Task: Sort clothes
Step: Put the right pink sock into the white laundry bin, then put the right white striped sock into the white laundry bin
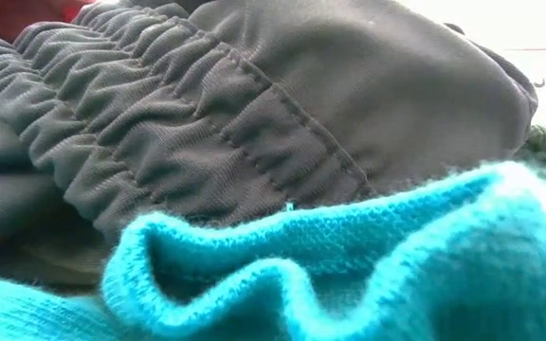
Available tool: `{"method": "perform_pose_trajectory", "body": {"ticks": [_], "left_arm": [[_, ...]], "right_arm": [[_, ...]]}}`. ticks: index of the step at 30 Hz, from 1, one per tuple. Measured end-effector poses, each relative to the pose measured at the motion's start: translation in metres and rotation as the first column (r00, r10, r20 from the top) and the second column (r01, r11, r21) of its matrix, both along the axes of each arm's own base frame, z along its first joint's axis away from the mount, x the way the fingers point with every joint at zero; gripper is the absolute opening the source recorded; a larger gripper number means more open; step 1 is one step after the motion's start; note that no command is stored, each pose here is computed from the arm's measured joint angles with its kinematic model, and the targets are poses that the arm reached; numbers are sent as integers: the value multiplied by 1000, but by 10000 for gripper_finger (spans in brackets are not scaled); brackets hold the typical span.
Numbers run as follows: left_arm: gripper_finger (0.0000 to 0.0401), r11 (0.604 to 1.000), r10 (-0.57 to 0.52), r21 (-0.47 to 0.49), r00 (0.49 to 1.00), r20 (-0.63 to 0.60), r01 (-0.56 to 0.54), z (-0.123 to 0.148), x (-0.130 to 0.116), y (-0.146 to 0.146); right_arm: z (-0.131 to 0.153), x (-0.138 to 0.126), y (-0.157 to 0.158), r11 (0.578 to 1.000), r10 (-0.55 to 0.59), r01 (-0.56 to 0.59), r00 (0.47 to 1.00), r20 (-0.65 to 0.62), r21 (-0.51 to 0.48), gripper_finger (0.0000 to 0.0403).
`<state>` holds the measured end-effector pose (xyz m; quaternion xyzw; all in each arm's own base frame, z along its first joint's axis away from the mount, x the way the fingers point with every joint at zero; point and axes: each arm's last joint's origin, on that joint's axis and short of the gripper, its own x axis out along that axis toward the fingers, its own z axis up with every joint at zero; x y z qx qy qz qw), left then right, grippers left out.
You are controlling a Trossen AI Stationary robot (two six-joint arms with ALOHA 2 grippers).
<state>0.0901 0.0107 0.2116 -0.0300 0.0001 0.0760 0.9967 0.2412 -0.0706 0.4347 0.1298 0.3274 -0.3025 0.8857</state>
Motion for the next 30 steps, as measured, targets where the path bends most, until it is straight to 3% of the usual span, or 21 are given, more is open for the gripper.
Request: {"method": "perform_pose_trajectory", "body": {"ticks": [3,7,12,17,30], "left_arm": [[127,999,-27,-34,997,-66,25,3,3,-2],[127,994,-67,-93,985,-157,53,6,11,-7],[127,991,-73,-124,967,-243,44,12,26,-15],[127,996,-47,-87,947,-317,20,24,45,-26],[127,997,9,-63,827,-562,-53,2,99,-40]], "right_arm": [[6,-16,28,1000,-6,7,1000,17,-24,169],[-7,-31,61,999,-17,18,999,30,-40,169],[-51,-45,94,999,-43,44,999,9,-28,169],[-99,-54,123,997,-73,73,997,8,-13,169],[-188,-50,180,999,30,-20,975,221,-50,169]]}}
